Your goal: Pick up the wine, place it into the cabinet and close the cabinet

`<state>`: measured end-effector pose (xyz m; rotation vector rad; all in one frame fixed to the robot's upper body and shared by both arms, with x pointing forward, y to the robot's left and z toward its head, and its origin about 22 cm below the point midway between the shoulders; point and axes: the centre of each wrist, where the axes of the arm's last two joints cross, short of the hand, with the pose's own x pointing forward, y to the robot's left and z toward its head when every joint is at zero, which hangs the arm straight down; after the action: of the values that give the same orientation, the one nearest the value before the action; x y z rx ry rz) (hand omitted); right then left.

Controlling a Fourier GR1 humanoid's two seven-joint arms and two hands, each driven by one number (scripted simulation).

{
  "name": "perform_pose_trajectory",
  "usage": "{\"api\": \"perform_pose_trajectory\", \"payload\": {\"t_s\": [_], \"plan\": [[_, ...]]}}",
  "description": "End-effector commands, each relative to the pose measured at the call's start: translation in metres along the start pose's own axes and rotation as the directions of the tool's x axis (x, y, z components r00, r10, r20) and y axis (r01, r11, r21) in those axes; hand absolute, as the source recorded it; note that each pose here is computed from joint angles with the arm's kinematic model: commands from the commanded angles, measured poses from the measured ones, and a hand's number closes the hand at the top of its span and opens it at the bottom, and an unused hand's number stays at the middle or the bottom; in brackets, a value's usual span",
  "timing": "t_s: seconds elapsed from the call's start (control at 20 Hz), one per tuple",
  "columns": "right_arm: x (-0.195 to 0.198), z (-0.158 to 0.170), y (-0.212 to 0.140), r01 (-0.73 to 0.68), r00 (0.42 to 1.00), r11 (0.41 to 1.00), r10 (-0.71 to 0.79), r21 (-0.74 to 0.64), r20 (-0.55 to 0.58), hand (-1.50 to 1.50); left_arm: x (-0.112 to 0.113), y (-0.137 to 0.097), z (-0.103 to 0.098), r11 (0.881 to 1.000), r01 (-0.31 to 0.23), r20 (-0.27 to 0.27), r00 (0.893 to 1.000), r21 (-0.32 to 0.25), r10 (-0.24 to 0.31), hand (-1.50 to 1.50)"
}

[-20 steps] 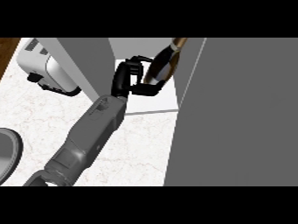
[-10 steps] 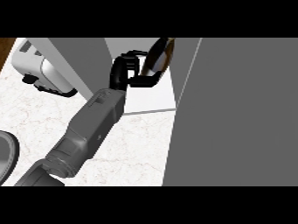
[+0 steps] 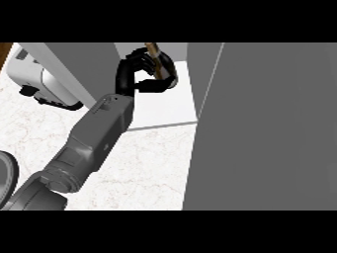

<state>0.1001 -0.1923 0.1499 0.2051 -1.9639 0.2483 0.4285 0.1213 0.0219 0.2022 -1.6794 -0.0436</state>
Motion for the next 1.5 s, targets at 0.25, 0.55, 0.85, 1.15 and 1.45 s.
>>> {"api": "perform_pose_trajectory", "payload": {"t_s": [0.25, 0.55, 0.85, 1.15, 1.45], "plan": [[0.032, 0.009, 0.003, 0.105, 0.994, 0.993, -0.106, 0.047, 0.030, -1.50, 0.011, 0.011, -0.013, 0.989, 0.124, 0.014, 0.992, 0.076, -0.125, -1.50], [0.028, 0.010, 0.003, 0.110, 0.994, 0.992, -0.111, 0.055, 0.020, -1.50, 0.004, 0.018, -0.010, 0.992, 0.090, 0.044, 0.995, 0.087, -0.094, -1.50], [0.031, 0.013, 0.001, 0.100, 0.994, 0.994, -0.102, 0.053, 0.025, -1.50, 0.036, 0.013, -0.026, 0.998, -0.059, 0.112, 0.992, 0.005, 0.058, -1.50], [0.026, 0.014, 0.000, 0.091, 0.996, 0.995, -0.092, 0.043, 0.023, -1.50, 0.034, -0.019, -0.013, 0.968, -0.218, 0.161, 0.958, -0.126, 0.237, 1.50], [0.037, 0.019, -0.002, 0.075, 0.997, 0.997, -0.075, 0.004, 0.003, -1.50, 0.034, -0.026, -0.010, 0.931, -0.293, 0.133, 0.936, -0.217, 0.325, -1.50]]}}
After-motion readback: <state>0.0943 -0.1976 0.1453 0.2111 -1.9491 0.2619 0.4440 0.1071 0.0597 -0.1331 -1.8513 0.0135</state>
